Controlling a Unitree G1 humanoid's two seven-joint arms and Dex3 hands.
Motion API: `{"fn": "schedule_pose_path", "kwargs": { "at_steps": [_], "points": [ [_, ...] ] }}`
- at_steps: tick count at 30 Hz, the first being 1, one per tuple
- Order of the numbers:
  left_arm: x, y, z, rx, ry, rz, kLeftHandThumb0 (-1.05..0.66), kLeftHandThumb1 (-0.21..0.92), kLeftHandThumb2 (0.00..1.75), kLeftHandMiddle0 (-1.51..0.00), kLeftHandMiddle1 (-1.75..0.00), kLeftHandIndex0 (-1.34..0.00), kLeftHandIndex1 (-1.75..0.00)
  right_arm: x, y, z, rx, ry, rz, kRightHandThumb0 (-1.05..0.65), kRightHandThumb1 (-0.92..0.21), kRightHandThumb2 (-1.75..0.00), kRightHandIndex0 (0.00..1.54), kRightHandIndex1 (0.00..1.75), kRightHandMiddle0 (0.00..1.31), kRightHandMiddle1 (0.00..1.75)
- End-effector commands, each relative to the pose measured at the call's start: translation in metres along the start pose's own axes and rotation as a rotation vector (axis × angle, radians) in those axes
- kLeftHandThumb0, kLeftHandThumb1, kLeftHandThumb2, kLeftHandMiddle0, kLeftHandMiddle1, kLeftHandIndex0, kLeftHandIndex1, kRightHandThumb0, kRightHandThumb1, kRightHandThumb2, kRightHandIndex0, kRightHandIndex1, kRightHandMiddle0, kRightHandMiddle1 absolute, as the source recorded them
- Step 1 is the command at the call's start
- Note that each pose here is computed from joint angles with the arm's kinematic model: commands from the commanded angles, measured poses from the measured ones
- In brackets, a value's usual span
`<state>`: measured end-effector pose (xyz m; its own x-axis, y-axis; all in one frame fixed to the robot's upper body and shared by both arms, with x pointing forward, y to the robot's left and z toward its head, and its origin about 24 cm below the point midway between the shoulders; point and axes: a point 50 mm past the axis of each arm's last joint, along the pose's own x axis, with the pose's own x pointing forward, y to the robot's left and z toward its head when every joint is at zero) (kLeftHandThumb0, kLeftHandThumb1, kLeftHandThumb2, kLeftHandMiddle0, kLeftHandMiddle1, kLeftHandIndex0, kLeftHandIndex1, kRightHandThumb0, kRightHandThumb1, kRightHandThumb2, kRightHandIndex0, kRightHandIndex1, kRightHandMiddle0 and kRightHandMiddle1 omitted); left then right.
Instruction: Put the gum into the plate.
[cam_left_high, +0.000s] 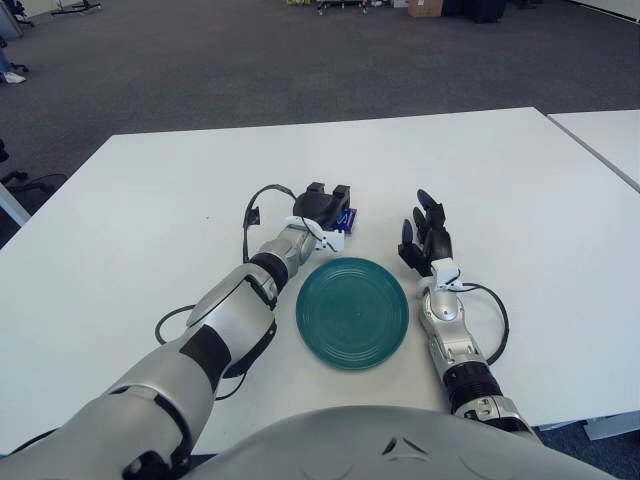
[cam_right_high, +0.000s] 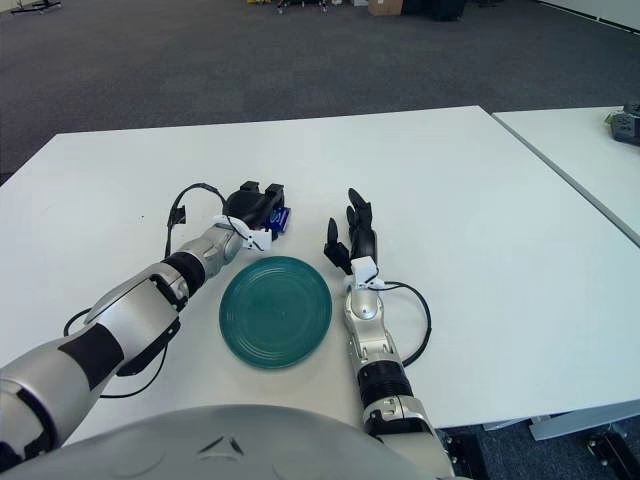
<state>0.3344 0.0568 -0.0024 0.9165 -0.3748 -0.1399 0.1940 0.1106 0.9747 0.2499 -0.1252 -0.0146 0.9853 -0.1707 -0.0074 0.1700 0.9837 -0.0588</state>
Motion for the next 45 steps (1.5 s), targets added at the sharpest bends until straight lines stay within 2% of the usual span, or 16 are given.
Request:
{"fn": "schedule_pose_path", "kwargs": {
  "at_steps": [1,5,9,13,15,19,25,27,32,36,38,45],
  "points": [
    [-0.014,-0.019,-0.017,0.057,0.029,-0.070,0.00,0.13,1.52,-0.78,-1.67,-0.53,-1.75,-0.017,-0.005,-0.024,-0.034,0.123,-0.022,-0.55,-0.92,-0.80,0.25,0.02,0.00,0.45],
    [-0.014,-0.017,-0.021,0.077,0.024,-0.056,0.00,0.12,1.52,-0.79,-1.67,-0.53,-1.75,-0.017,-0.005,-0.023,-0.034,0.108,-0.029,-0.55,-0.92,-0.78,0.26,0.02,0.00,0.48],
    [-0.012,-0.007,-0.027,0.089,0.014,-0.018,0.00,0.12,1.53,-0.79,-1.68,-0.53,-1.75,-0.017,-0.004,-0.022,-0.038,0.100,-0.033,-0.55,-0.92,-0.76,0.26,0.01,0.00,0.48],
    [-0.004,0.016,-0.033,0.097,-0.011,0.049,0.00,0.11,1.54,-0.78,-1.69,-0.53,-1.75,-0.016,-0.004,-0.021,-0.042,0.098,-0.032,-0.57,-0.92,-0.76,0.26,0.01,0.00,0.49],
    [0.000,0.033,-0.038,0.090,-0.034,0.096,0.00,0.11,1.54,-0.78,-1.69,-0.53,-1.75,-0.015,-0.003,-0.022,-0.042,0.099,-0.031,-0.57,-0.92,-0.76,0.26,0.01,0.00,0.49],
    [0.000,0.051,-0.047,0.056,-0.072,0.137,0.00,0.11,1.54,-0.79,-1.69,-0.54,-1.75,-0.015,-0.003,-0.022,-0.041,0.101,-0.031,-0.58,-0.92,-0.75,0.26,0.01,0.00,0.50],
    [-0.009,0.077,-0.059,-0.084,-0.207,0.173,0.00,0.06,1.59,-0.82,-1.67,-0.59,-1.75,-0.014,-0.005,-0.023,-0.024,0.096,-0.031,-0.60,-0.92,-0.73,0.26,0.01,0.00,0.51],
    [-0.013,0.089,-0.056,-0.120,-0.277,0.189,0.00,0.02,1.63,-0.84,-1.67,-0.62,-1.75,-0.014,-0.006,-0.023,-0.018,0.094,-0.028,-0.60,-0.92,-0.72,0.26,0.01,0.00,0.51],
    [-0.020,0.102,-0.049,-0.124,-0.365,0.188,0.00,-0.01,1.66,-0.86,-1.66,-0.65,-1.75,-0.013,-0.008,-0.024,-0.016,0.095,-0.022,-0.60,-0.92,-0.71,0.26,0.01,0.00,0.50],
    [-0.027,0.105,-0.043,-0.108,-0.418,0.168,0.00,-0.02,1.67,-0.86,-1.66,-0.66,-1.75,-0.013,-0.008,-0.024,-0.016,0.095,-0.018,-0.58,-0.92,-0.71,0.27,0.01,0.00,0.49],
    [-0.033,0.102,-0.038,-0.100,-0.449,0.150,0.00,-0.02,1.67,-0.87,-1.66,-0.66,-1.75,-0.013,-0.008,-0.024,-0.019,0.095,-0.016,-0.58,-0.92,-0.72,0.27,0.01,0.00,0.49],
    [-0.057,0.078,-0.016,-0.114,-0.520,0.059,0.00,-0.01,1.66,-0.86,-1.66,-0.66,-1.75,-0.011,-0.010,-0.024,-0.031,0.103,-0.018,-0.57,-0.92,-0.74,0.27,0.01,0.00,0.49]
  ]
}}
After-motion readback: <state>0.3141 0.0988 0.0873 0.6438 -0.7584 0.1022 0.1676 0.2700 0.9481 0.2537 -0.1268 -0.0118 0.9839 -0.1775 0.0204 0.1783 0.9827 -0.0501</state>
